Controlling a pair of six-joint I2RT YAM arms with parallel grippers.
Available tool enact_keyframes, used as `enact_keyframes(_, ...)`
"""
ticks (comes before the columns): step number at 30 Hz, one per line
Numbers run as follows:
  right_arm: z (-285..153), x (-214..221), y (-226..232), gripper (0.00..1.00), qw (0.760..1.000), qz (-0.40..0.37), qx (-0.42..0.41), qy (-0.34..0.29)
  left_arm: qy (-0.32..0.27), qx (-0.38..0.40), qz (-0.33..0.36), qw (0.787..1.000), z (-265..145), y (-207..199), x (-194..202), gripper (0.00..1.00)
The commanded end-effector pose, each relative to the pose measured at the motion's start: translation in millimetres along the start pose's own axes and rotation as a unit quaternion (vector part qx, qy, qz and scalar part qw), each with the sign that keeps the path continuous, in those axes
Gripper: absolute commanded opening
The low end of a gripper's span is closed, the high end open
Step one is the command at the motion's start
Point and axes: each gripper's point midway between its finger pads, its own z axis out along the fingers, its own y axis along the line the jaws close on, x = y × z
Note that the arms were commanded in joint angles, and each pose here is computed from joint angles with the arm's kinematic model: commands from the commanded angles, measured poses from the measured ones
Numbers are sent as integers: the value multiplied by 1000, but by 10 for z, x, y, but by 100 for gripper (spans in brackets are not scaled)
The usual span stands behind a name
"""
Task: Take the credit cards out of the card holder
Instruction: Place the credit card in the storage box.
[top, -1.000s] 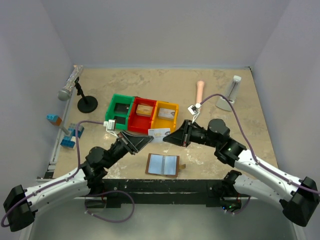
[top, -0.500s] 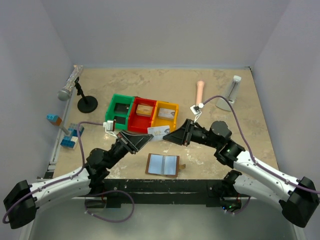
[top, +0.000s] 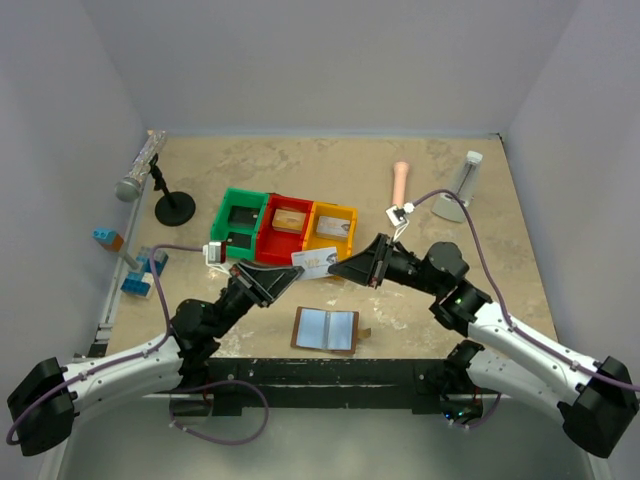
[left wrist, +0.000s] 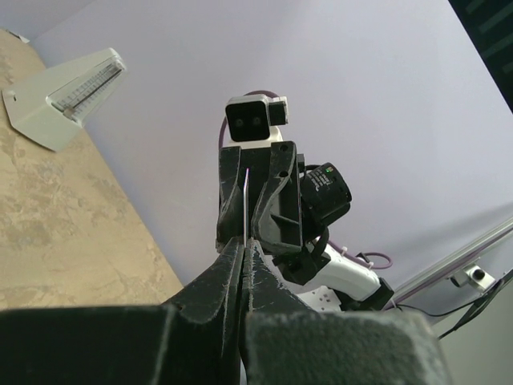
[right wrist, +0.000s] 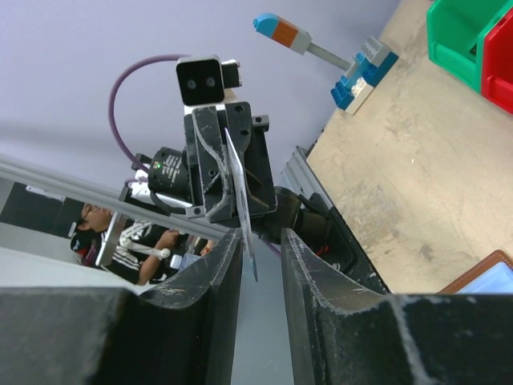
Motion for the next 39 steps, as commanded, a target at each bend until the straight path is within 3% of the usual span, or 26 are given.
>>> enact_keyframes(1, -55, -148, 129, 32, 999, -12, -24, -29, -16, 23, -8, 1000, -29, -102, -67, 0)
enact_keyframes(14, -47, -145, 155, 20, 999, -15, -28, -16, -7, 20, -9, 1000, -13, -82, -31, 0)
enact_keyframes(17, -46, -128, 161, 13, 999, -17, -29, -11, -4, 20, -8, 1000, -1, -92, -22, 0)
enact_keyframes(20, -54, -135, 169, 1, 999, -22, -25, -8, 7, 11, -3, 1000, 8, -64, 16, 1)
enact_keyframes(24, -139, -164, 113, 0, 1000, -23, -11, -14, 2, -4, 16, 1000, -9, -43, -29, 39)
enact_keyframes(27, -285, -271, 32, 0, 999, -30, 14, -38, -17, -28, 39, 999, -51, -34, -151, 54)
enact_keyframes(31, -478, -467, -228, 0, 988, -56, 117, -82, -50, -81, 80, 992, -164, 55, -364, 56)
enact_keyframes(36, -624, -773, -830, 0, 945, -90, 286, -130, -63, -165, 112, 978, -351, 296, -496, 51)
enact_keyframes(39, -510, -873, -965, 0, 940, -93, 308, -114, -52, -221, 125, 966, -473, 521, -477, 50)
